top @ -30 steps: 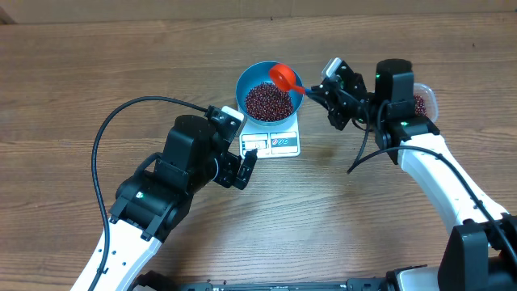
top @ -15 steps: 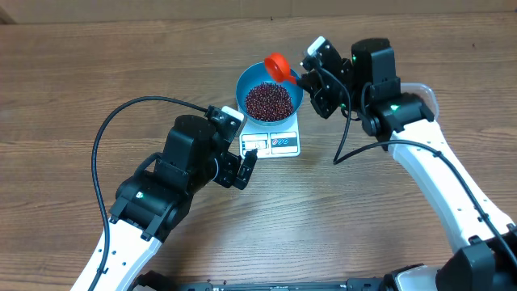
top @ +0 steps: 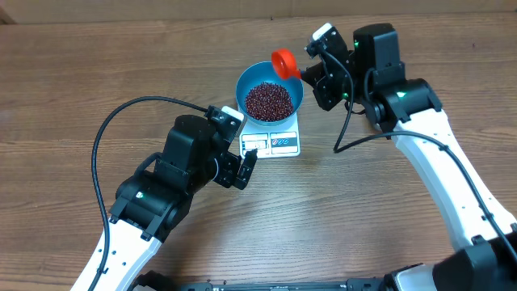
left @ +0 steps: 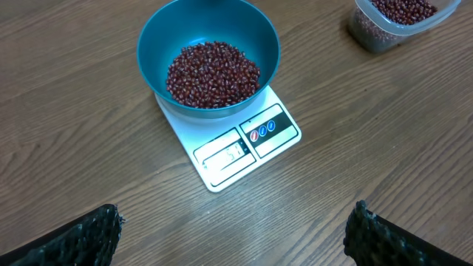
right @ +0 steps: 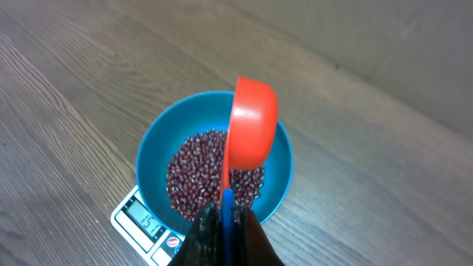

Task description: Scoop item into bowl and weigh 150g on scale

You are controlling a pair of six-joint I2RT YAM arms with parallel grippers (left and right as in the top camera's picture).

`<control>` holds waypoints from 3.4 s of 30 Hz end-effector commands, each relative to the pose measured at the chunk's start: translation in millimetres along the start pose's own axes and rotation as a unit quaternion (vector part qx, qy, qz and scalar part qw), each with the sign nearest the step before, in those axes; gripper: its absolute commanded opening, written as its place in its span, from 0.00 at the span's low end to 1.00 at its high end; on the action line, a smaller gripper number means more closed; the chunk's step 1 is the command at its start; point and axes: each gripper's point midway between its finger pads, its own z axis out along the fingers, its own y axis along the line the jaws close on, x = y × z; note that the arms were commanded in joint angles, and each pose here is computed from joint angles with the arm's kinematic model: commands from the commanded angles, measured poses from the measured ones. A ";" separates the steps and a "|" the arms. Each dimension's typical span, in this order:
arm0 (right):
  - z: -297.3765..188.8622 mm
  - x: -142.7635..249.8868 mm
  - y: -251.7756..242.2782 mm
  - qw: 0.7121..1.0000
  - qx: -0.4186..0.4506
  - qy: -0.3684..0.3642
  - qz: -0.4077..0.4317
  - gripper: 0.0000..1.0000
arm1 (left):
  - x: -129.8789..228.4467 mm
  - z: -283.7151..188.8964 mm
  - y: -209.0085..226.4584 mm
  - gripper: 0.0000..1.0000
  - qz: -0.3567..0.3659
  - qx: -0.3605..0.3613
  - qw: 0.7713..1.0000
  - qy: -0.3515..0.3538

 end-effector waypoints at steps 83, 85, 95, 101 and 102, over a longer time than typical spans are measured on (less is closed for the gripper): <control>14.5 23.7 4.2 0.996 -0.050 0.038 -0.068 0.03 | 0.5 1.5 -0.2 0.99 -0.007 0.004 1.000 0.002; 14.0 27.9 5.4 0.993 -0.054 0.046 -0.089 0.04 | 0.5 1.5 -0.2 0.99 -0.007 0.004 1.000 0.002; 15.1 22.5 6.2 0.990 -0.053 0.034 -0.124 0.03 | 0.5 1.5 -0.2 0.99 -0.007 0.004 1.000 0.002; 16.4 8.2 3.9 0.986 -0.046 0.005 -0.160 0.04 | 0.5 1.5 -0.2 0.99 -0.007 0.004 1.000 0.002; 16.4 7.6 6.2 0.986 -0.050 0.003 -0.160 0.04 | 0.5 1.5 -0.2 1.00 -0.007 0.004 1.000 0.001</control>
